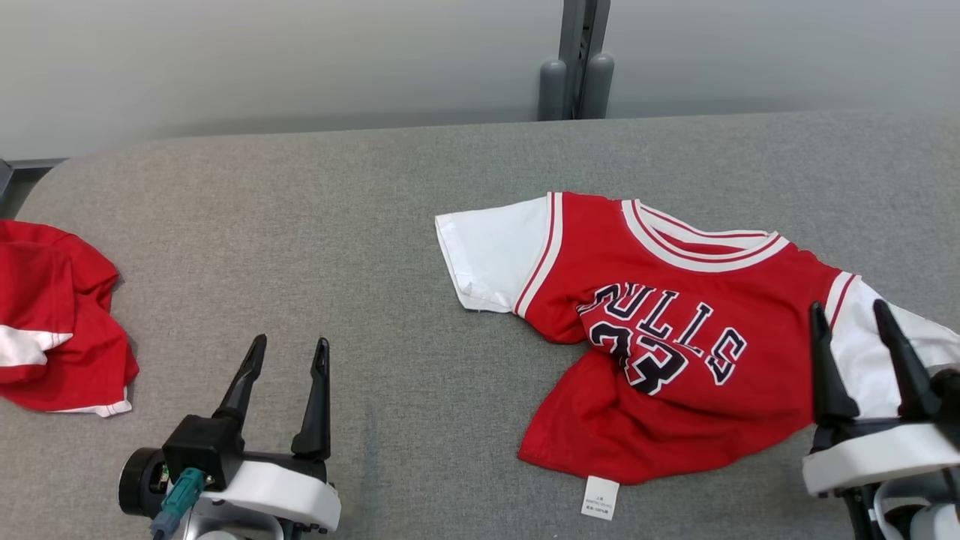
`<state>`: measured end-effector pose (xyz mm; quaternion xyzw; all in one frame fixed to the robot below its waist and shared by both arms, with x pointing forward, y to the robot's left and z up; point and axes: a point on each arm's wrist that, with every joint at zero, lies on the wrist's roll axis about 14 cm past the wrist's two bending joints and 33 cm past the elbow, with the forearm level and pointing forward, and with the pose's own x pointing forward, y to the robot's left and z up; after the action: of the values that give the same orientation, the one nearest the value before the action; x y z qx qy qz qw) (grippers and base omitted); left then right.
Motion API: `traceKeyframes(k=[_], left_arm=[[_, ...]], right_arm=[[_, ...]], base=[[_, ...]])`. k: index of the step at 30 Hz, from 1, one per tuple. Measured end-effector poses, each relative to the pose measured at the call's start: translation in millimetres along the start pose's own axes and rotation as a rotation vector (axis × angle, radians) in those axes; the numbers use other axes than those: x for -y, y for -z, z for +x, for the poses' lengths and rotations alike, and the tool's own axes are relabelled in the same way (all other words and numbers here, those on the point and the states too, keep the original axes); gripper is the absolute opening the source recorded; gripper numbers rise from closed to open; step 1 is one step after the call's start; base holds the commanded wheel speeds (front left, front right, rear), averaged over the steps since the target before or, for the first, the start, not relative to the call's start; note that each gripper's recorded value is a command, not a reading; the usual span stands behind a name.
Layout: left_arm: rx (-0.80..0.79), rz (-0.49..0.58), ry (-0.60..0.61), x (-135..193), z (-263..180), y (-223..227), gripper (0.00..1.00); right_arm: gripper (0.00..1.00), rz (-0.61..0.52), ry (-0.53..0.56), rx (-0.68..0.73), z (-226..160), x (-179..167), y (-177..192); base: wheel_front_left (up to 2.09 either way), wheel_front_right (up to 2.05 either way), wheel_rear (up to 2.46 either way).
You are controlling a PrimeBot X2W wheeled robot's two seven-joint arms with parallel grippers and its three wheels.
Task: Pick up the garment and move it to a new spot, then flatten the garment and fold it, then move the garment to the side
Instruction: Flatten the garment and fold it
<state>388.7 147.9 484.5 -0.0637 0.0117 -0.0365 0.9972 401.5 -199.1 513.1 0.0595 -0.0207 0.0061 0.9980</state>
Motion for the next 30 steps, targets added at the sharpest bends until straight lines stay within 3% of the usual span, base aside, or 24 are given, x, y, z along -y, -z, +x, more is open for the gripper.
traceKeyframes(k=[15,25,30], left_arm=[[-0.038,-0.024,0.05,15.3,-4.3,3.8,1.0],[-0.299,-0.072,0.484,136.0,-10.8,48.0,1.0],[-0.438,-0.083,0.602,169.4,-18.2,80.2,1.0]], right_arm=[[1.0,0.018,-0.054,-0.043,-10.7,-20.1,4.9],[1.0,0.029,-0.066,-0.066,-0.9,-24.5,13.7],[1.0,0.04,-0.042,-0.068,-2.5,-16.6,15.4]], base=[[0.0,0.0,0.0],[0.0,0.0,0.0],[0.0,0.0,0.0]])
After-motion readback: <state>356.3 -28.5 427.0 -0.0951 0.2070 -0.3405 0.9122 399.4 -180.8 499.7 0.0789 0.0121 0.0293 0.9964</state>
